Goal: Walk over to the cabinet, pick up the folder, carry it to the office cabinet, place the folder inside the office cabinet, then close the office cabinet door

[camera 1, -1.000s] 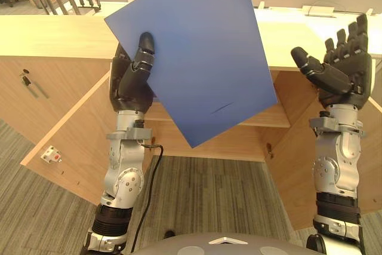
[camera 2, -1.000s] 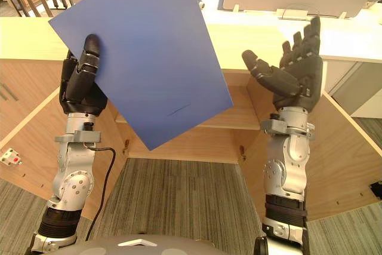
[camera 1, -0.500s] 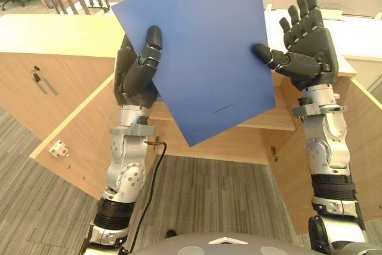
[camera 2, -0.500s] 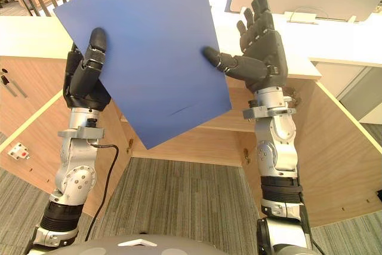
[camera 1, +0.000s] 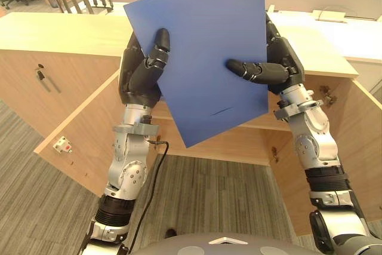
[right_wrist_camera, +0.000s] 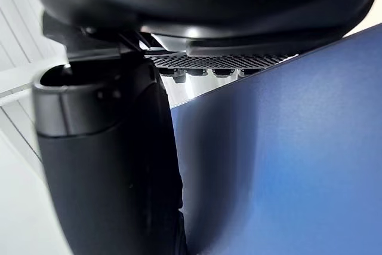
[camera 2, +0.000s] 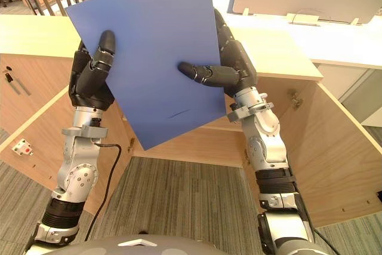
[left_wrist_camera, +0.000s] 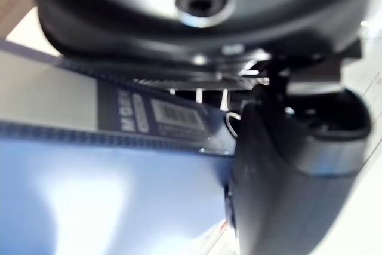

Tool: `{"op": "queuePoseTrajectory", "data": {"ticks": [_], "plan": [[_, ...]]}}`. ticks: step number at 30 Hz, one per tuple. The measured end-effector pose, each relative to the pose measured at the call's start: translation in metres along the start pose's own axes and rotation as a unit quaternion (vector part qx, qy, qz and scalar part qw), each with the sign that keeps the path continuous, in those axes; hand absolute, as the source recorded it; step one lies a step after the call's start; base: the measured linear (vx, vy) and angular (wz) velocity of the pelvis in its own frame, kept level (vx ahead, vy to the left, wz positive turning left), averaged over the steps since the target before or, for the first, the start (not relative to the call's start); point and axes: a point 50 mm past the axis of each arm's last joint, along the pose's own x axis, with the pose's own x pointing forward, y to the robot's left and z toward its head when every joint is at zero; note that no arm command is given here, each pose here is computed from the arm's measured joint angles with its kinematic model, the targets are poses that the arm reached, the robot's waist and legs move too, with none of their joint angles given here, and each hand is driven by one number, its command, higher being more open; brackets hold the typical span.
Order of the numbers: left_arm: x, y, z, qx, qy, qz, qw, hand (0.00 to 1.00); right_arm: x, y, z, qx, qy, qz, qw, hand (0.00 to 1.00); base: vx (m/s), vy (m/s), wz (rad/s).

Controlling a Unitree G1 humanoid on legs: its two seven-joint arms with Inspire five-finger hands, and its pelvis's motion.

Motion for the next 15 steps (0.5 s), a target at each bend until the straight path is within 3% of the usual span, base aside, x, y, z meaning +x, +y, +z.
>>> {"op": "queuePoseTrajectory", "data": {"ticks": [10, 15], "plan": [[0.000, 0.003, 0.001, 0.008, 0.024, -0.017, 1.000, 0.00, -0.007, -0.001, -0.024, 0.062, 0.059, 0.057, 0.995, 0.00, 0.00, 0.000, 0.00], [-0.002, 0.001, -0.003, 0.001, 0.044, -0.031, 0.999, 0.00, -0.019, -0.003, -0.034, 0.106, 0.070, 0.032, 0.991, 0.00, 0.00, 0.000, 0.00]]}}
